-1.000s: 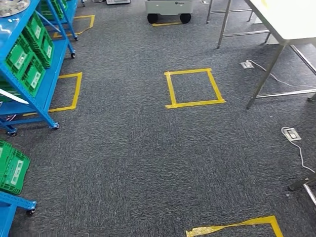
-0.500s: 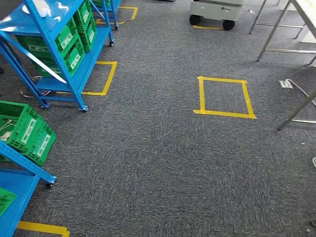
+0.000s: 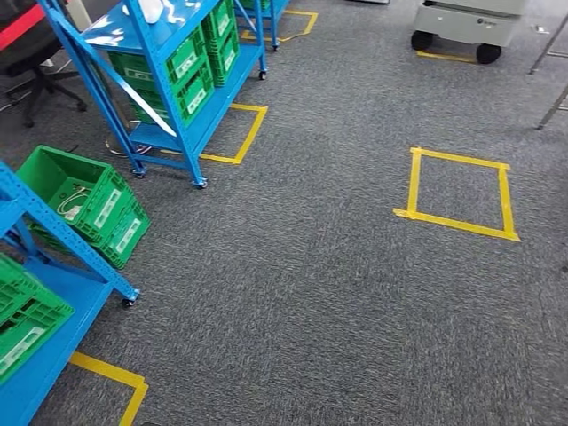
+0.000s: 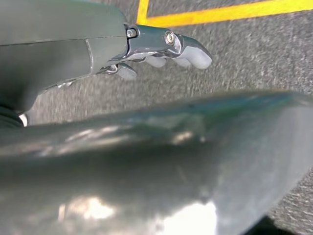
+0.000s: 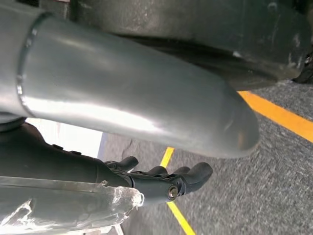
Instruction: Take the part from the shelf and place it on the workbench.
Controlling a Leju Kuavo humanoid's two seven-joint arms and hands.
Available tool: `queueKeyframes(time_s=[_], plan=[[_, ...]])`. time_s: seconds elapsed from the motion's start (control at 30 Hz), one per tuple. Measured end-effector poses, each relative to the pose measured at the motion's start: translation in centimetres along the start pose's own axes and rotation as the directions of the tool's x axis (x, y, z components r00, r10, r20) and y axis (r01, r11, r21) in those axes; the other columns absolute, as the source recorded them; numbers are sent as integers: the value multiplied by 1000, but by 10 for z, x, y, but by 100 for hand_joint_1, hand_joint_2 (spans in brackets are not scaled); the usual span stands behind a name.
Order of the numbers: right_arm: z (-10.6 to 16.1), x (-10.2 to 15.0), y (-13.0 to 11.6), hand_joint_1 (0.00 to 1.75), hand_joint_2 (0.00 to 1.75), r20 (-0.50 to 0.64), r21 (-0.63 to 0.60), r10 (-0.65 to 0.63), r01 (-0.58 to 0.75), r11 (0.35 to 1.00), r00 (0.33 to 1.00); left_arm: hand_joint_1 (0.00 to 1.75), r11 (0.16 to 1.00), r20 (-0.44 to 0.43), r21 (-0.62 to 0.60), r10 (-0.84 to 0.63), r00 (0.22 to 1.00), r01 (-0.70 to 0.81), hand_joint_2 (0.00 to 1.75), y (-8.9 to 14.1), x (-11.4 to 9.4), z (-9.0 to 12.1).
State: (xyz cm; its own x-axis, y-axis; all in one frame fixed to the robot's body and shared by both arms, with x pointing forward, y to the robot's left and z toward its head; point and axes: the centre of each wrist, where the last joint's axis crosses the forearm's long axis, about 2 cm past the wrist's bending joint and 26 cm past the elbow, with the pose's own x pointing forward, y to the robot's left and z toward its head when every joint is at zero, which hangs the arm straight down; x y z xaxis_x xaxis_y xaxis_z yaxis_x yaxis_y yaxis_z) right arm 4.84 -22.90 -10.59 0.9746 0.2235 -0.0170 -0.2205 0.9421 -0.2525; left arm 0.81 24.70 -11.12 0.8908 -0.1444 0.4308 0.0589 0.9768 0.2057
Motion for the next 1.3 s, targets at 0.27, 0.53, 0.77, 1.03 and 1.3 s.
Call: queueKeyframes(time_s=[0.27, 0.53, 0.77, 1.03, 1.3], plan=[[0, 0, 0, 0, 0, -2, -12, -6, 6, 1000, 1000, 0, 1000, 4, -2, 4, 1000, -4, 0, 0, 2, -1], [0, 1, 0, 0, 0, 0, -16, -9, 9, 1000, 1000, 0, 1000, 3, -1, 4, 1000, -4, 0, 0, 1, -1], [0, 0, 0, 0, 0, -1, -16, -9, 9, 1000, 1000, 0, 1000, 2, -1, 4, 1000, -4, 0, 0, 1, 0], [1, -1, 2, 0, 0, -6, -13, -10, 10, 1000, 1000, 0, 1000, 2, -1, 4, 1000, -4, 0, 0, 1, 0], [1, 0, 2, 0, 0, -5, -13, -11, 11, 1000, 1000, 0, 1000, 4, -3, 7, 1000, -7, 0, -1, 2, -1]])
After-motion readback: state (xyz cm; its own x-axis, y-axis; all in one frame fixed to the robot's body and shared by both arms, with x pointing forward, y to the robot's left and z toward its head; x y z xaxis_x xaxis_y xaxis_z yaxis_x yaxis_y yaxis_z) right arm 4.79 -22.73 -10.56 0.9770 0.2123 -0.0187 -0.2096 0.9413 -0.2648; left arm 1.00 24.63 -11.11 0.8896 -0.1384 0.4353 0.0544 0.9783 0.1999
